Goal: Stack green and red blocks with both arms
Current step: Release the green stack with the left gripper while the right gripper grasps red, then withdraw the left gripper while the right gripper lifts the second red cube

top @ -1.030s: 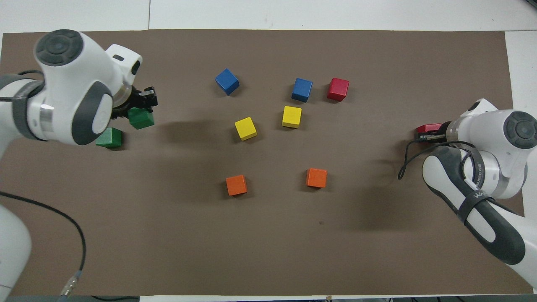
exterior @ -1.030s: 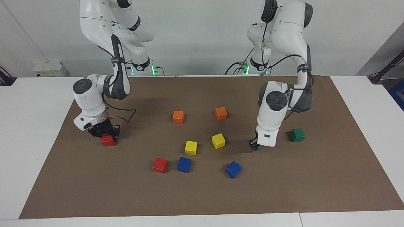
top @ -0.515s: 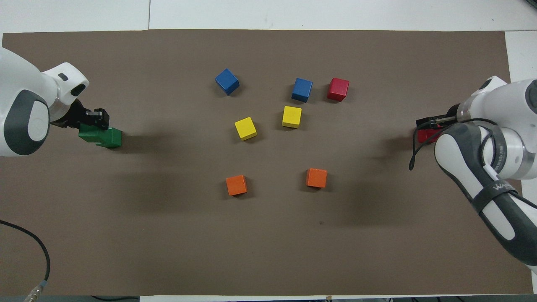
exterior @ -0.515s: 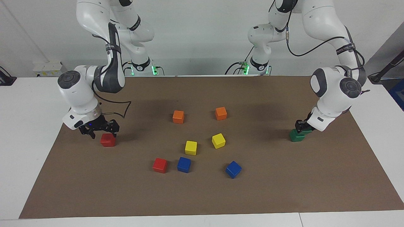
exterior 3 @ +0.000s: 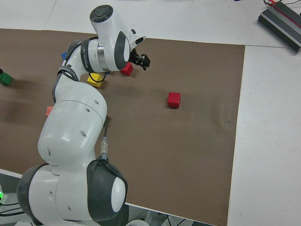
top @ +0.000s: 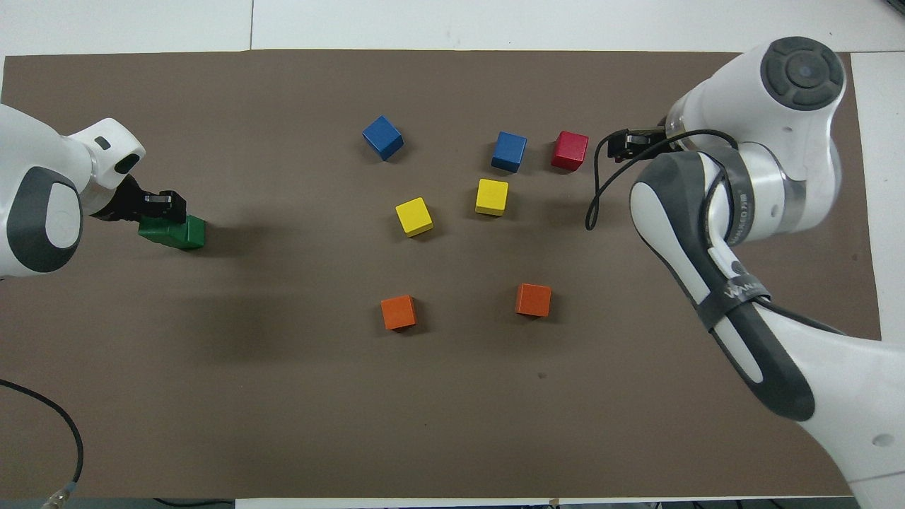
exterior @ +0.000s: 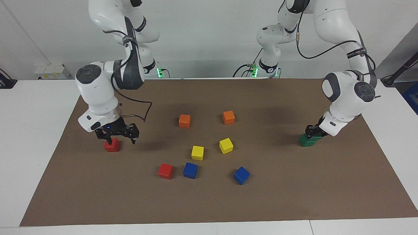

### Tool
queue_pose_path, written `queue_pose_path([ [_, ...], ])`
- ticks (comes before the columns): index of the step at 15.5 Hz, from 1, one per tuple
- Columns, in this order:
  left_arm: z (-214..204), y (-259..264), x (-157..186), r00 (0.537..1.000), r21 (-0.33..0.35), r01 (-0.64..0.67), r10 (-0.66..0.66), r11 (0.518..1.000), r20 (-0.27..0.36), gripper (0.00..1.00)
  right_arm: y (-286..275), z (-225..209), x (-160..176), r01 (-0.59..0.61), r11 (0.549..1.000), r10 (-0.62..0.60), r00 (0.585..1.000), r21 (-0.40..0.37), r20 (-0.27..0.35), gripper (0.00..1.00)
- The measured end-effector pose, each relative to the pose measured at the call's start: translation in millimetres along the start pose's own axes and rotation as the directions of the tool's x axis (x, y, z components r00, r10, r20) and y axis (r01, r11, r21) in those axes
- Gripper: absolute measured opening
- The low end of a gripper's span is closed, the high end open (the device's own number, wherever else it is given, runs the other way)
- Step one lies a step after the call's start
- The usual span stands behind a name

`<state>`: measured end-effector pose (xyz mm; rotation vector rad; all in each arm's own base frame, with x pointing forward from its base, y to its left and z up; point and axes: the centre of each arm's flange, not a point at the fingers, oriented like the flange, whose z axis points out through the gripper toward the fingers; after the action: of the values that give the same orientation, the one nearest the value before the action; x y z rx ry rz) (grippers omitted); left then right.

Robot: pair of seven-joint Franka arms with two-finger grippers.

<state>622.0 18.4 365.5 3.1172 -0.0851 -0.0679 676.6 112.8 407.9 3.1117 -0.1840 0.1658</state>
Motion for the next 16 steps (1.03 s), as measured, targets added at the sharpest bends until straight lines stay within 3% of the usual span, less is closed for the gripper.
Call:
queue_pose_path([
  [3, 0.4, 0.6, -2.0, 1.000, 0.002, -0.001, 0.001, 1.000, -0.011, 0.56, -40.1, 33.4, 17.8, -0.052, 0.999, 0.053, 0.999, -0.010, 0.006, 1.00],
  [4, 2.3, 1.1, -3.9, 1.000, 0.002, -0.004, 0.004, 1.000, -0.013, 0.61, -53.0, 39.1, 22.3, -0.063, 0.998, 0.063, 0.998, -0.011, 0.006, 1.00],
  [8, 18.2, 3.6, -13.2, 1.000, 0.000, -0.010, 0.010, 1.000, 0.001, 1.00, -78.2, 51.6, 36.6, -0.071, 0.997, 0.071, 0.997, -0.013, -0.005, 1.00],
  [11, 0.3, 1.1, -13.6, 1.000, 0.005, -0.005, 0.005, 1.000, -0.015, 1.00, -79.0, 66.8, 38.8, -0.071, 0.997, 0.071, 0.997, -0.020, 0.003, 1.00],
  [16, -106.9, 4.5, -21.6, 0.999, 0.011, 0.010, -0.010, 1.000, 0.038, 1.00, -83.1, 82.8, 40.5, -0.066, 0.998, 0.066, 0.998, -0.014, -0.013, 1.00],
])
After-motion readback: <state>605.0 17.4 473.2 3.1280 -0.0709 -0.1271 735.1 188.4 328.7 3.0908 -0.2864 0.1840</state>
